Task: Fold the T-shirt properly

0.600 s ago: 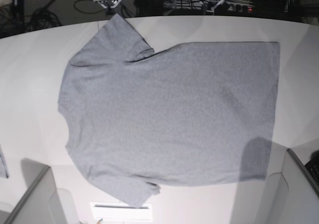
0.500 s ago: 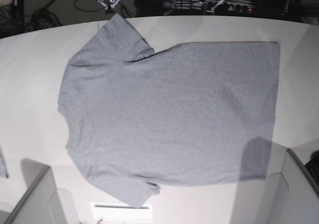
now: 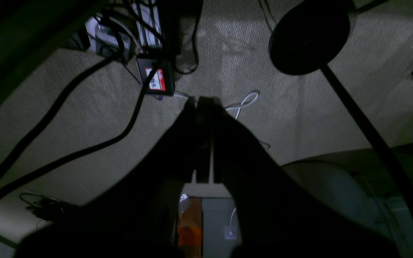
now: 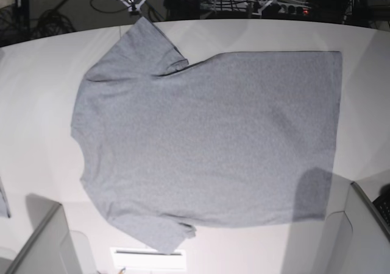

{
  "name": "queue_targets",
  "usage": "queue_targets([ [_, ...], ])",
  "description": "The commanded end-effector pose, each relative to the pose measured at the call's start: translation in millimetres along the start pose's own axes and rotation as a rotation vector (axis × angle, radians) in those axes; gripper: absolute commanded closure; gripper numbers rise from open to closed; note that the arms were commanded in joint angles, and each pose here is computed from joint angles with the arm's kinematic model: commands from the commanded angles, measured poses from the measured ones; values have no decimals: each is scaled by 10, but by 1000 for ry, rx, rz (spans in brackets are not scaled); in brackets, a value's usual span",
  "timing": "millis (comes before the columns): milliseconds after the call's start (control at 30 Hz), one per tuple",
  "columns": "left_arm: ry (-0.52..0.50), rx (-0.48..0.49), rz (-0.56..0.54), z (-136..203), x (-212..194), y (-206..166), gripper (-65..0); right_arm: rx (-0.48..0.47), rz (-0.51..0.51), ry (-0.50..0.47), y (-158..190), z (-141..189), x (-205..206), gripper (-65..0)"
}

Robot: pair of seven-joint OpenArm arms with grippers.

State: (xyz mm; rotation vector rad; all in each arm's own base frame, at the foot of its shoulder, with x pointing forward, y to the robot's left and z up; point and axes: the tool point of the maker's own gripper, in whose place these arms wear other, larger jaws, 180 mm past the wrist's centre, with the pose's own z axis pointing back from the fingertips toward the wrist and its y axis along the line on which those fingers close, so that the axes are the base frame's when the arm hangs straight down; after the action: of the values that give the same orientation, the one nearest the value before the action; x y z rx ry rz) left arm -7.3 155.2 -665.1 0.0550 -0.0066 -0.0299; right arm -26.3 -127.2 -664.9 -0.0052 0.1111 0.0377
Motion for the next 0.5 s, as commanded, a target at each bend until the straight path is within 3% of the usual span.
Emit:
queue_targets([
  [0, -4, 5, 1, 0, 0, 10, -477, -8, 3, -2, -40, 1, 9, 0],
  [100, 1, 3, 1, 0, -12, 0, -357, -8, 3, -2, -40, 1, 9, 0],
  [233, 4, 3, 1, 0, -24, 0, -51, -8, 3, -2, -40, 1, 9, 0],
  [267, 4, 3, 1, 0, -24, 0, 0, -8, 3, 0, -40, 0, -1, 0],
  [467, 16, 3, 0, 2, -94, -2, 0, -8, 3, 0, -40, 0, -1, 0],
])
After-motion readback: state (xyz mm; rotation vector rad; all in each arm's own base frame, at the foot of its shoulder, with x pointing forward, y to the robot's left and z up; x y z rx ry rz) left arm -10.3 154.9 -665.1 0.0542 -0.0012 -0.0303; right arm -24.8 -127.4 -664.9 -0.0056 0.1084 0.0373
